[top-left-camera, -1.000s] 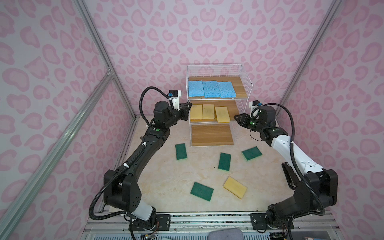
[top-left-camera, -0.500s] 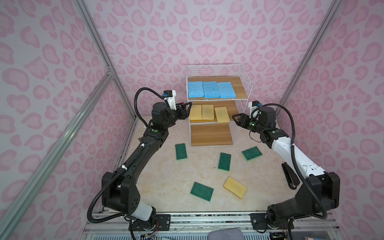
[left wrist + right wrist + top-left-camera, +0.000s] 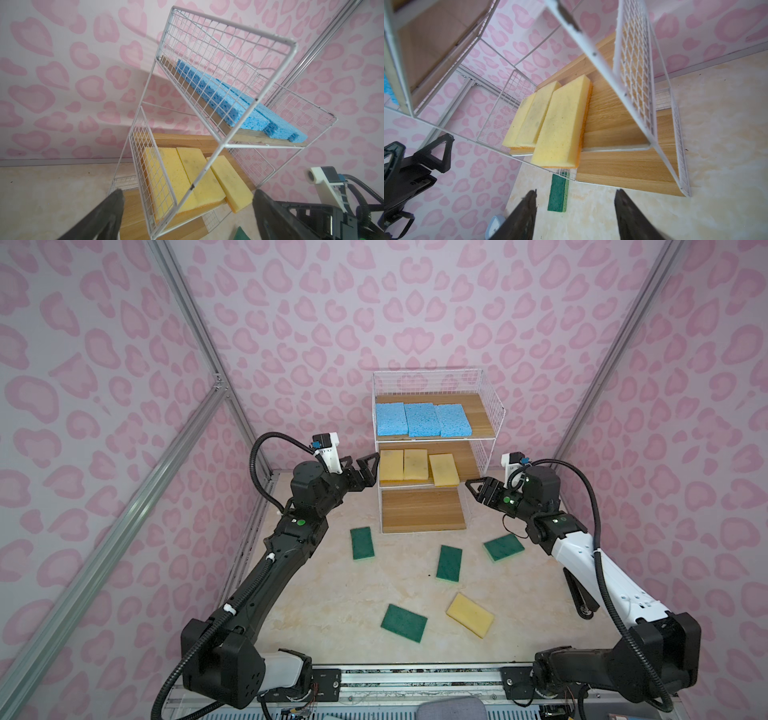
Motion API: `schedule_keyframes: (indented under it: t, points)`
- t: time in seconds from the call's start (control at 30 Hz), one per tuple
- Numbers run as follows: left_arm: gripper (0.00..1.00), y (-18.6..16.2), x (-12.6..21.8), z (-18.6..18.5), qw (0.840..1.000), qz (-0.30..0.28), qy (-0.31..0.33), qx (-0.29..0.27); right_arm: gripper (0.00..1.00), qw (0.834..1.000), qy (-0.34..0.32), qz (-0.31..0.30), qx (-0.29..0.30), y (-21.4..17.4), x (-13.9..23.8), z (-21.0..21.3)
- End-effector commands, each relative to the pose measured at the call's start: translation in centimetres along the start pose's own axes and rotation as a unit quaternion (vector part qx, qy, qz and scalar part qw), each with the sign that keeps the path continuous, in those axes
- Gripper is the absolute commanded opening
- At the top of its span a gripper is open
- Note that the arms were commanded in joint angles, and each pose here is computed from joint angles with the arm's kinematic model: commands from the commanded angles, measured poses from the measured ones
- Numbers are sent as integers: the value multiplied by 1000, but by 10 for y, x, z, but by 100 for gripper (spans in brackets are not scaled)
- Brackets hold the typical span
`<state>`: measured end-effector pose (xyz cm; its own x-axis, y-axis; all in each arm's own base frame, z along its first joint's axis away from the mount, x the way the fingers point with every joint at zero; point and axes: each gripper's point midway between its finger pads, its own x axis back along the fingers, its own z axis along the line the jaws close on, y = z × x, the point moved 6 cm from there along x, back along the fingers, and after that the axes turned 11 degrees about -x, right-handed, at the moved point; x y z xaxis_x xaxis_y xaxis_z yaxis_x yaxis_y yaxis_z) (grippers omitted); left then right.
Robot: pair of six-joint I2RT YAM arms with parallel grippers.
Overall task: Place and organize the cleaning sponges onto the shelf
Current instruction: 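Release the shelf and draw both grippers back toward the table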
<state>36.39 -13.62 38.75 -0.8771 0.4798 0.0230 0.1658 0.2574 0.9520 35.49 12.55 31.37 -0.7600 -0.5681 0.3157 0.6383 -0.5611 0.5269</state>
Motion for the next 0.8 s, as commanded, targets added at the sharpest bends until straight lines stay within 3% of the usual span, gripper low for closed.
schedule_keyframes:
  t: [0.0,0.17,0.4,0.77]
  points:
    - [98,-4,15,9,998,1,50,30,60,999,30,-3,-40,-9,-1,3]
    - [99,-38,35,23,991,27,93,90,55,992,54,-10,-116,-24,-11,2]
    - [100,-75,57,27,986,55,99,122,60,981,95,-33,-164,-17,-23,22]
    - [99,-101,98,31,984,67,128,104,58,975,88,-48,-199,-4,-47,19]
